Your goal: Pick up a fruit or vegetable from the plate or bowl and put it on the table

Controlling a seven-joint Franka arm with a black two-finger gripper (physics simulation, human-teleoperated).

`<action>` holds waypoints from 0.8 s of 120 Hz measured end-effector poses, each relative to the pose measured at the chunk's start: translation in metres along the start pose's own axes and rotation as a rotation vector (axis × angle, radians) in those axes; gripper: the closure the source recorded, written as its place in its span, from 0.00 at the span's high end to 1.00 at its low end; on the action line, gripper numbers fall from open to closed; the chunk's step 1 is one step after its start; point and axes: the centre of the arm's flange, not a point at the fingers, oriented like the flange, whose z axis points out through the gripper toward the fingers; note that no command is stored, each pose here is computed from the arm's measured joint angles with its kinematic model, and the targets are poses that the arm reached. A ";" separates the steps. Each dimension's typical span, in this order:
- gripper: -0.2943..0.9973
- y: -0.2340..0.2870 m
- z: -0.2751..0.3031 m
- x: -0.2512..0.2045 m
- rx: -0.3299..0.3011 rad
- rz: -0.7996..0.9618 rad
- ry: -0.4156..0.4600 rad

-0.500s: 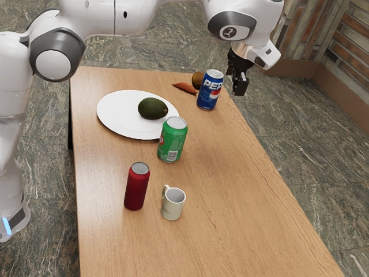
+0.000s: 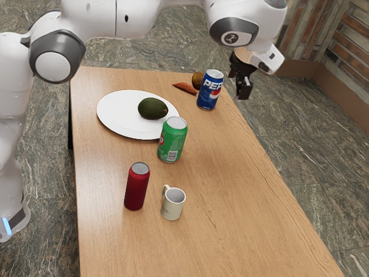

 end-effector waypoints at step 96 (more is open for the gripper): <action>0.77 -0.096 0.115 -0.171 -0.296 0.106 -0.274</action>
